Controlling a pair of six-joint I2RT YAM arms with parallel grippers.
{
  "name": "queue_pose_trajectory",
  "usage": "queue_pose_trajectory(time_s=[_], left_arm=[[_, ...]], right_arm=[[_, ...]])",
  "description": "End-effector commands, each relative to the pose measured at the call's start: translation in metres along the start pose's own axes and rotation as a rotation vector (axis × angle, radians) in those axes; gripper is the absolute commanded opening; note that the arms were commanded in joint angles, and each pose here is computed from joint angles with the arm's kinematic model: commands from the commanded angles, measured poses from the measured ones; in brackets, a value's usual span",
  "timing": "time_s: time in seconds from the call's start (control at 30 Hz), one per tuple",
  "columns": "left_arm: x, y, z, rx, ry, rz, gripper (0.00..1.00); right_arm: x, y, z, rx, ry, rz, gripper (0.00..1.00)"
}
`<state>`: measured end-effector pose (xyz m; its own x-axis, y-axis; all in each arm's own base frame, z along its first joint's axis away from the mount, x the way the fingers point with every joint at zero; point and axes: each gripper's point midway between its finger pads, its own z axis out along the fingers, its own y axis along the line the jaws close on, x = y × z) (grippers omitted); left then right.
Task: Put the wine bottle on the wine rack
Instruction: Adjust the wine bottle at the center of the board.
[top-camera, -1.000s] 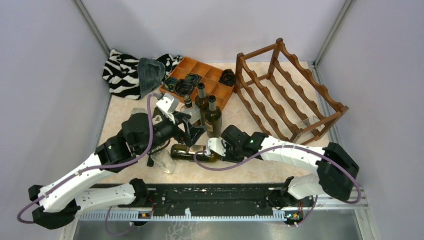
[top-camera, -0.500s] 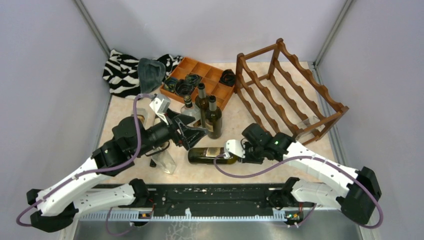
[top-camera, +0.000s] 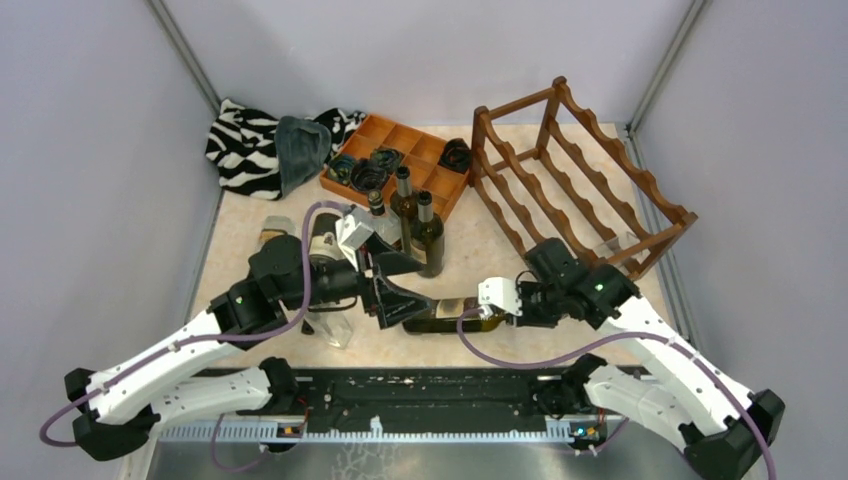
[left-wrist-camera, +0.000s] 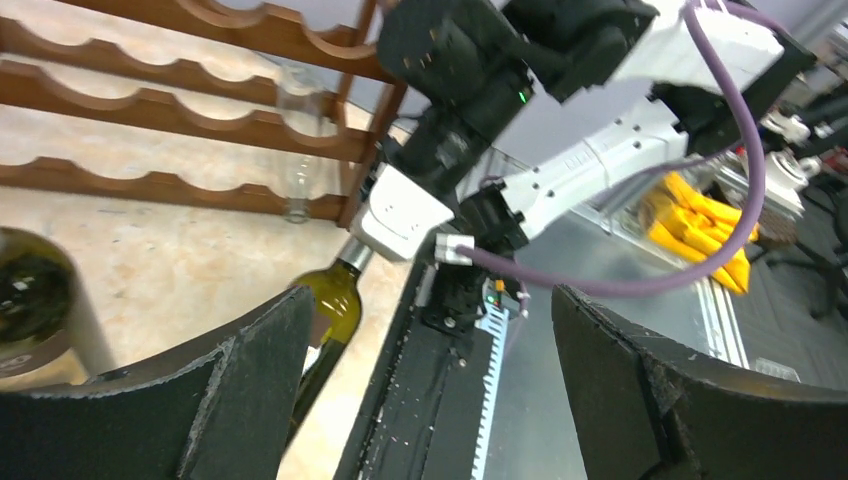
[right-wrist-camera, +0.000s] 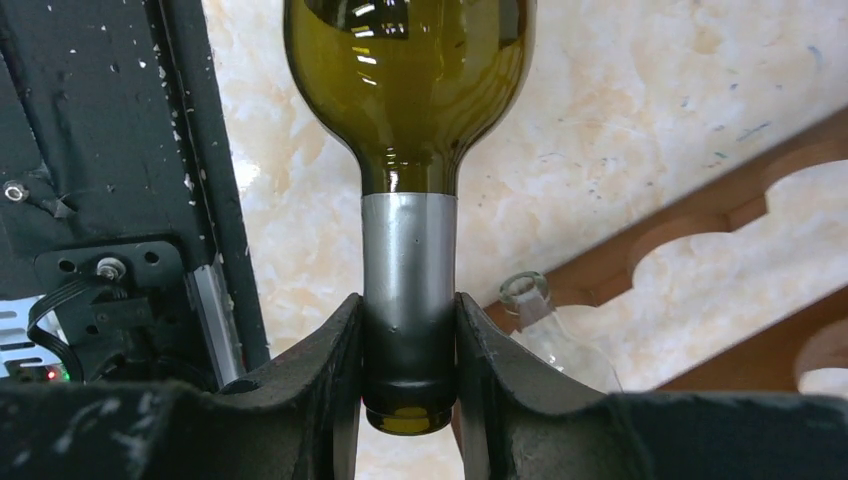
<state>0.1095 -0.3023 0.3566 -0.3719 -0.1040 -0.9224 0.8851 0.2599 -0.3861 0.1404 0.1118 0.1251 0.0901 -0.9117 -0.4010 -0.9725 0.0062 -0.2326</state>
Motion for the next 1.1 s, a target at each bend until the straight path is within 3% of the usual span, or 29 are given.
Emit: queue_pose_trajectory(time_s=[0.0, 0.13, 0.43, 0.73, 1.07], left_arm=[[-0.003, -0.034, -0.001, 0.214, -0.012, 0.076, 0.94], [0.011, -0.048, -0.003, 0.335, 0.010, 0.116, 0.94], [0.049, -0.043, 0.014, 0.405, 0.152, 0.120, 0.93], [0.066, -0.034, 0.038, 0.360, 0.158, 0.249, 0.92], [0.082, -0.001, 0.076, 0.159, 0.072, 0.478, 0.92]], right_arm=[[-0.020, -0.023, -0.035, 0.110, -0.103, -0.031, 0.00], [-0.023, -0.033, -0.053, 0.173, -0.132, -0.029, 0.00], [-0.048, -0.034, -0.085, 0.139, -0.204, -0.047, 0.00], [-0.069, -0.045, -0.110, 0.141, -0.246, -0.071, 0.00], [-0.103, -0.056, -0.124, 0.067, -0.331, -0.072, 0.00]])
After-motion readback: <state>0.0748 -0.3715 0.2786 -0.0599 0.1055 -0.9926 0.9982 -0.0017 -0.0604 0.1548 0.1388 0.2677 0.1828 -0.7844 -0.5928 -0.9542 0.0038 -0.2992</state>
